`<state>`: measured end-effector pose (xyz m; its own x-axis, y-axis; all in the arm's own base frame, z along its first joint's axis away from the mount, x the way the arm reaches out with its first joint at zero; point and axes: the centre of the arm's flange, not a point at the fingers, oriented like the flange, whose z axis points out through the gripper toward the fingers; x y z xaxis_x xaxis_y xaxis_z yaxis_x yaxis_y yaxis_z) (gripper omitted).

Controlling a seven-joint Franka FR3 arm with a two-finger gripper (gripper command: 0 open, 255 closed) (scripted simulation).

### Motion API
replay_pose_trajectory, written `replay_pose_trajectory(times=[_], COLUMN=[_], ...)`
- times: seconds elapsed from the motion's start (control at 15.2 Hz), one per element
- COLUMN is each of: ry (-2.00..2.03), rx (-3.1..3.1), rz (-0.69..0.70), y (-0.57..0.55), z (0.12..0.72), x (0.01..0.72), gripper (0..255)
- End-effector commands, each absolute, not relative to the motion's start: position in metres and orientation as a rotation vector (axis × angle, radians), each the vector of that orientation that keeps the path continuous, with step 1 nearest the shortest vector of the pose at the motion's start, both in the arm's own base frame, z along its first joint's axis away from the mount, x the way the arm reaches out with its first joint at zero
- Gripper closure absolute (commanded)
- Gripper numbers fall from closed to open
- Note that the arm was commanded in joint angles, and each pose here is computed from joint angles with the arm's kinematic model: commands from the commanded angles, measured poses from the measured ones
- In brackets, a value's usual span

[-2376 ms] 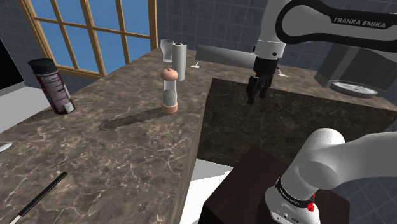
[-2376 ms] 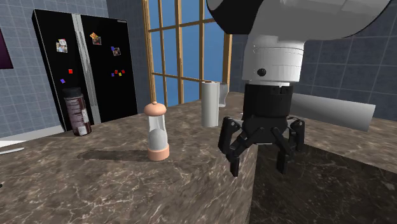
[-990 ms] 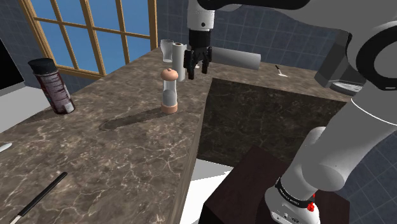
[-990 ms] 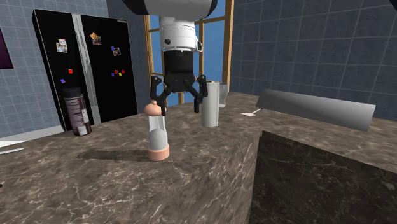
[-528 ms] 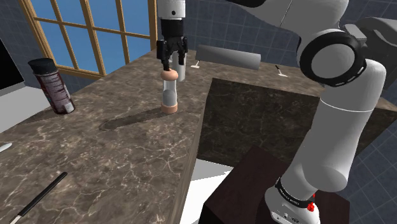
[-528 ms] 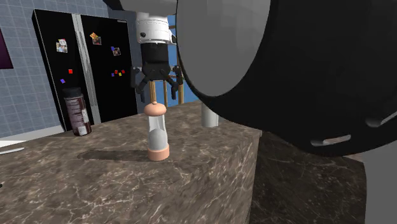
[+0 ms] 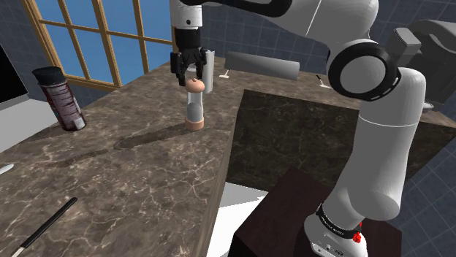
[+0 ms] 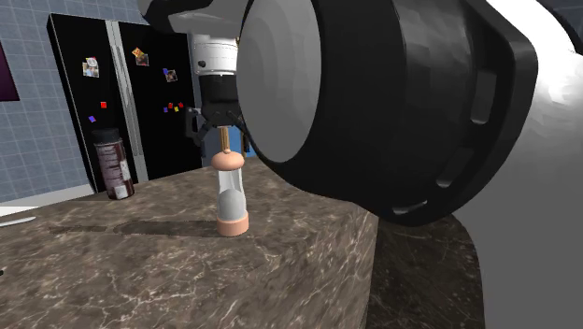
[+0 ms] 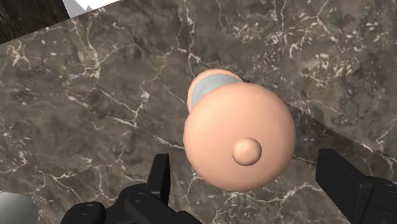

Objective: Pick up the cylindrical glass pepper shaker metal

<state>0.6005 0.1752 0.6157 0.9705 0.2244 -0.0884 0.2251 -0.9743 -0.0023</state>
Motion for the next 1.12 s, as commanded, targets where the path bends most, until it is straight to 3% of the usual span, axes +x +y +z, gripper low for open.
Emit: replay_pose_trajectory(times=[0.0,0.13,0.2,1.06], ry=[0.355,0.355,0.355,0.355], rx=[3.111,3.111,3.111,3.111], rz=[-0.137,-0.137,-0.137,-0.137], y=[0.175,0.175,0.175,0.175], z=[0.605,0.602,0.601,0.623], x=[0.601,0.601,0.6,0.601], gripper=[0,0,255,255])
